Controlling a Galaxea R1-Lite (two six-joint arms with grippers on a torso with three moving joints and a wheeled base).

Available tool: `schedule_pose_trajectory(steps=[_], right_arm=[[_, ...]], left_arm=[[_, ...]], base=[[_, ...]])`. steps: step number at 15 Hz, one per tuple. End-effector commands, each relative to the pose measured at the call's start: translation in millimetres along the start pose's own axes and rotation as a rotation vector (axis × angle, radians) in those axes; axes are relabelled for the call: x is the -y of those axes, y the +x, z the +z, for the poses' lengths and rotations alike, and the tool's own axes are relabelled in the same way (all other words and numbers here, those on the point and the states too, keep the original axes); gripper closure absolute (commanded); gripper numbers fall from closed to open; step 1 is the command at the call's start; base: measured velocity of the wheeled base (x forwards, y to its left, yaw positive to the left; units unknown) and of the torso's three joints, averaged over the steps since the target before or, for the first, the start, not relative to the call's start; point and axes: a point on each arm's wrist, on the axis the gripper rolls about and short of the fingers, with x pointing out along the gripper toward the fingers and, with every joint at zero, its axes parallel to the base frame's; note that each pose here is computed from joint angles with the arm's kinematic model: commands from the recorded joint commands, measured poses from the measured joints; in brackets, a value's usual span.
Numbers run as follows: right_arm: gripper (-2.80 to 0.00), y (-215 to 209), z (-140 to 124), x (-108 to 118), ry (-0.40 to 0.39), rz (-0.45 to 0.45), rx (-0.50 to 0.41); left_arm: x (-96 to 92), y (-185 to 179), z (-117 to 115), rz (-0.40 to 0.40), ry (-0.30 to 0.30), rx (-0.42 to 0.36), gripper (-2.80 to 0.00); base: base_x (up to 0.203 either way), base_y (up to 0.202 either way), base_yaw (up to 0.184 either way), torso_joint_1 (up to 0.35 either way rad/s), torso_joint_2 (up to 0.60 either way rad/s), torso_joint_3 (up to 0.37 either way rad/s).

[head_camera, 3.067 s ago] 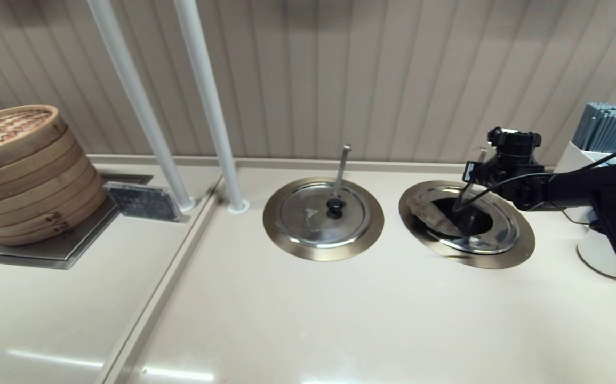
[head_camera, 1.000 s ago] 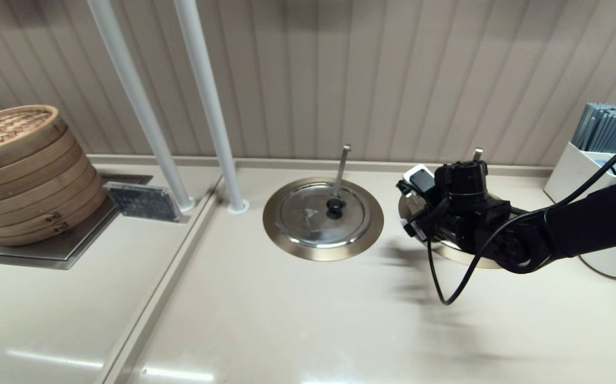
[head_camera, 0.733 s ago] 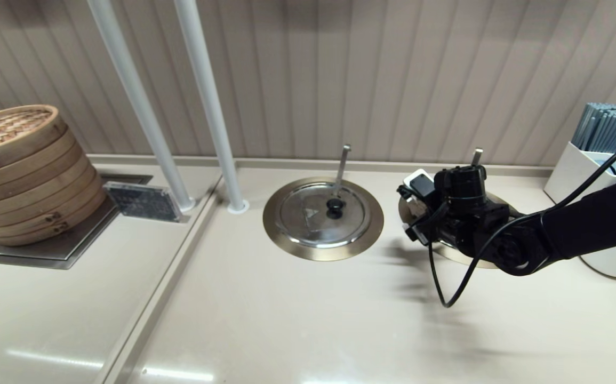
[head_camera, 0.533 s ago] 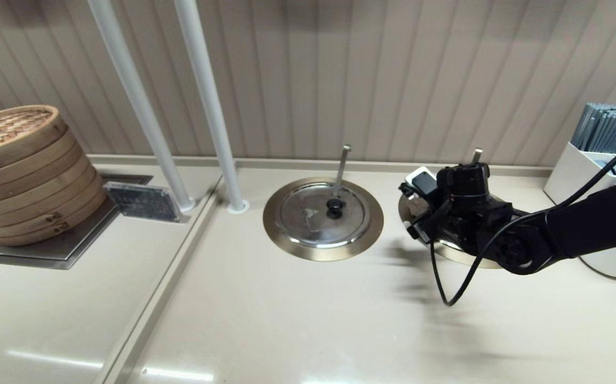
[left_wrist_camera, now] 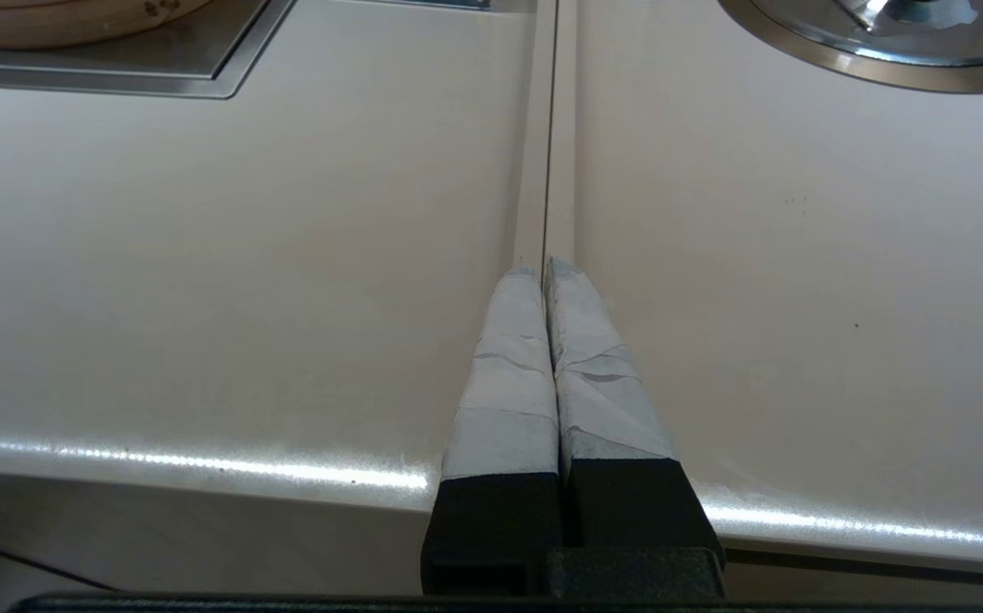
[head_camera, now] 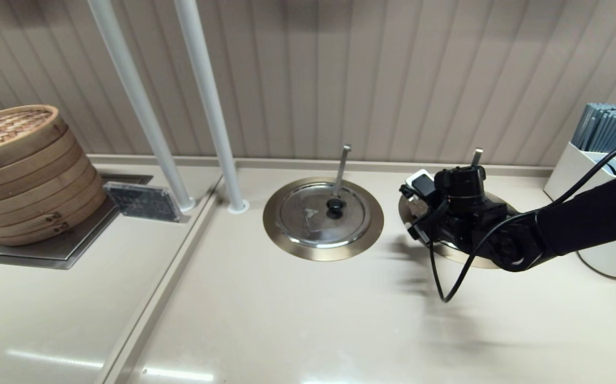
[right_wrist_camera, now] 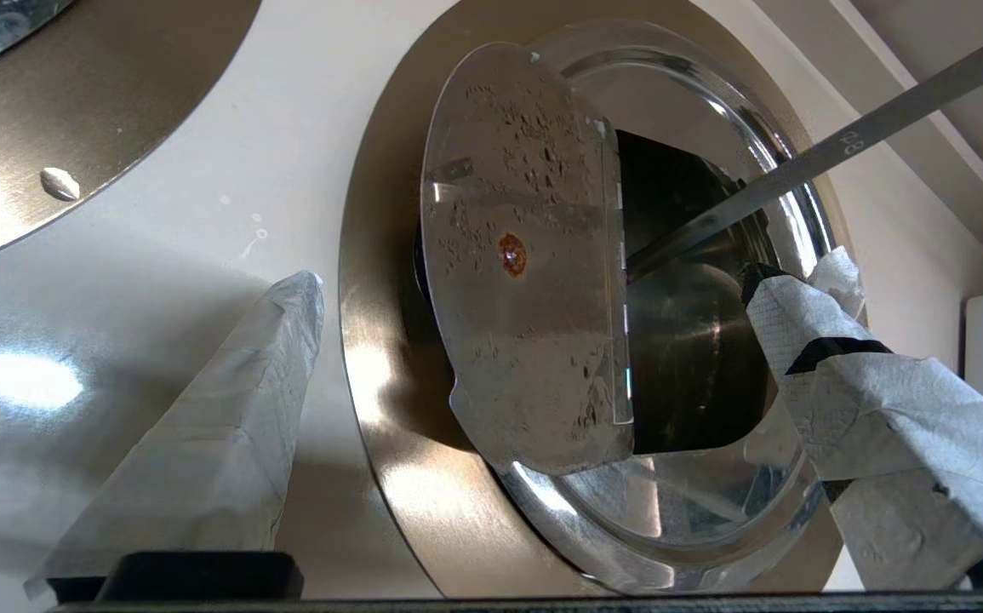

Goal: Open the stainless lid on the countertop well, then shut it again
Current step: Close the lid

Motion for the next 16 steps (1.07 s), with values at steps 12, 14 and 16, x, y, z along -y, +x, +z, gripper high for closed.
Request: schedule_pose_trajectory(steps=[12,14,16], right_arm=[[-2.8,16,2,26,0.053,-0.08,0.015],[-2.8,15,5,38,0.07,-0.106,0.027],[-2.8,15,6,43,0.078,-0.118,0.031]], left_arm=[[0.0,0,0,0.0,0.001,0.0,0.0],[0.0,0,0,0.0,0.0,-0.001,0.0],[0.0,0,0,0.0,0.0,0.001,0.0]], base=[[0.0,0.0,0.0,0.0,0.0,0.0],[0.0,0.0,0.0,0.0,0.0,0.0],[0.0,0.0,0.0,0.0,0.0,0.0]])
